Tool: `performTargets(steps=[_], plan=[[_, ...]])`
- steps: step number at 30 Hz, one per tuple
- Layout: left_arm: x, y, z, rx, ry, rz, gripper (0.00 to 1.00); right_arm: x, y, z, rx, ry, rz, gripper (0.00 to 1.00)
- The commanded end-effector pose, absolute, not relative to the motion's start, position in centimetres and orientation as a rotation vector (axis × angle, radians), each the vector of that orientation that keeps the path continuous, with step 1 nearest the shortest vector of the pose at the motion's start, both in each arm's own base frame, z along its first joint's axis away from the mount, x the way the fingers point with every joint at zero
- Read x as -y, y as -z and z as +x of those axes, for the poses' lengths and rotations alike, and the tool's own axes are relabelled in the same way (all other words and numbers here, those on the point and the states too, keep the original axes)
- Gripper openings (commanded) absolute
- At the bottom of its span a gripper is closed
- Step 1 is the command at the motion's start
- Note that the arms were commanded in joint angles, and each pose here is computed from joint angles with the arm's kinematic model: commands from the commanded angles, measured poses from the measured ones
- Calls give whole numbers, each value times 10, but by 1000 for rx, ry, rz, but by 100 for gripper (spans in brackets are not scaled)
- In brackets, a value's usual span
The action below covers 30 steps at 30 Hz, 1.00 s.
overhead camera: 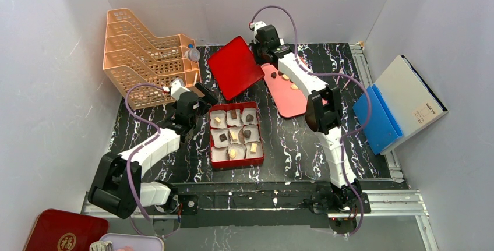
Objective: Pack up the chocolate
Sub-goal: Pick up the box lid from the center of the board.
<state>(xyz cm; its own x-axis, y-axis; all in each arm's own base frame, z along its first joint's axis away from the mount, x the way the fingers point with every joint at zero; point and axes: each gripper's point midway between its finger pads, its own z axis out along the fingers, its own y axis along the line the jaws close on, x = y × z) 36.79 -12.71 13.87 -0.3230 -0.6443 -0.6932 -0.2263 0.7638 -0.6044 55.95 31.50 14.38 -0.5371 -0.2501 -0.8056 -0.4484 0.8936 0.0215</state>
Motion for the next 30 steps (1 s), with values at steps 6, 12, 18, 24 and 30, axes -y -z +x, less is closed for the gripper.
performTargets(steps=[6,12,18,24,30], plan=[[127,-159,381,-1834,487,-664,98,-317,-269,565,-1906,-343,-418,1],[128,-163,383,-1820,497,-675,98,-315,-289,559,-1878,-352,-414,1],[133,-170,389,-1809,524,-674,98,-311,-303,548,-1872,-372,-408,1],[148,-184,396,-1802,598,-634,98,-305,-318,532,-1870,-383,-401,1],[167,-205,402,-1790,706,-578,99,-298,-334,513,-1881,-398,-382,1]])
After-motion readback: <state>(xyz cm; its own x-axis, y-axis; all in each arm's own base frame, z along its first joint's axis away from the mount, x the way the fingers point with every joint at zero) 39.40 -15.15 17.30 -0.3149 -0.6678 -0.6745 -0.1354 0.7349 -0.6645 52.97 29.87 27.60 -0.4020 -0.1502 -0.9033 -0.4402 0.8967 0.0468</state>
